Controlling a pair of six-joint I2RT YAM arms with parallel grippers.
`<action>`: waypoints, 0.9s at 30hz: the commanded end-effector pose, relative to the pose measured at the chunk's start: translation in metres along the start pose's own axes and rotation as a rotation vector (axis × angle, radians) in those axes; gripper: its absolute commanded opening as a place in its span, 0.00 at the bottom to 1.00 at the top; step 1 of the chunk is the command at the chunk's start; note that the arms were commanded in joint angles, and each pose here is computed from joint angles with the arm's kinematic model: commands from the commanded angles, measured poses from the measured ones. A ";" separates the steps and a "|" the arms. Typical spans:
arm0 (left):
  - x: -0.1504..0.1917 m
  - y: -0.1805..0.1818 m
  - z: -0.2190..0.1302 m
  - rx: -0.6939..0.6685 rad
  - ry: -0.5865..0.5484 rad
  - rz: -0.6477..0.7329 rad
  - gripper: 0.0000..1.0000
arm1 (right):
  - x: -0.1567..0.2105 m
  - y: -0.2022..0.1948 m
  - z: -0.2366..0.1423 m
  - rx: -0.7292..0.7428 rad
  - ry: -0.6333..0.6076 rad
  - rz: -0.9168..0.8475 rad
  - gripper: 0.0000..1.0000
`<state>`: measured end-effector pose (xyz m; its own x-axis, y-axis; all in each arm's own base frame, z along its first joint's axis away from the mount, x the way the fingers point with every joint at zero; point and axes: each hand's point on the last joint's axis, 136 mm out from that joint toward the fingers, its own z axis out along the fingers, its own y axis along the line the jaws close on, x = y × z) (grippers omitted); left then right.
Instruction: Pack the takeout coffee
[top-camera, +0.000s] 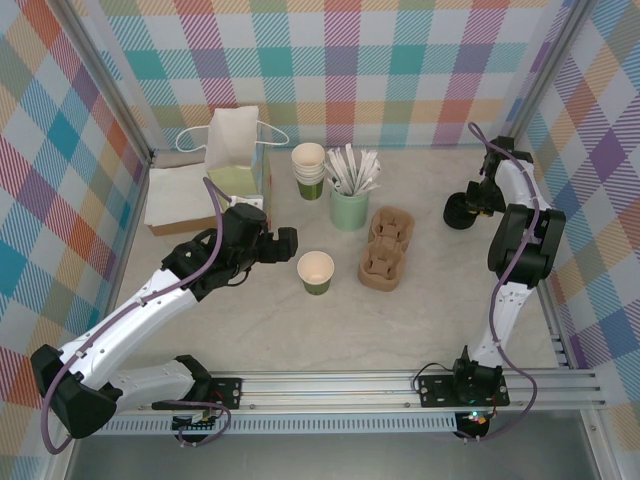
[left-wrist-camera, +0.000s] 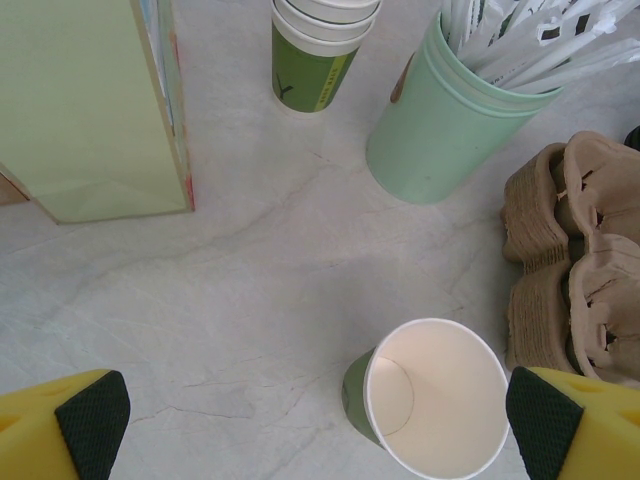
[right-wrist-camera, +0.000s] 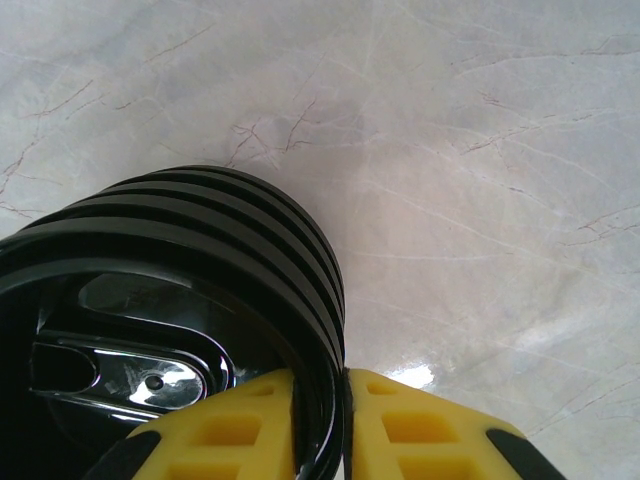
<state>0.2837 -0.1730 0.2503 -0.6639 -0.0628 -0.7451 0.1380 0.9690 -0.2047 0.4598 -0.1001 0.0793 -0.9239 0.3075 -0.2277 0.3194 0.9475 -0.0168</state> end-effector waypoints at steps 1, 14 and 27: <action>-0.004 0.003 -0.005 -0.008 -0.007 0.009 0.99 | -0.005 -0.001 -0.012 -0.009 -0.014 -0.006 0.18; -0.005 0.002 -0.007 0.001 -0.012 0.006 0.99 | -0.005 -0.009 -0.033 0.027 -0.046 -0.027 0.18; -0.007 0.000 -0.009 0.014 -0.019 -0.004 0.99 | 0.004 -0.005 -0.044 -0.006 -0.059 -0.029 0.18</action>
<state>0.2833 -0.1736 0.2504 -0.6650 -0.0627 -0.7442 0.1408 0.9681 -0.2074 0.4543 -0.1022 0.1159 -0.9141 0.2795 -0.2937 0.3019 0.9528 -0.0331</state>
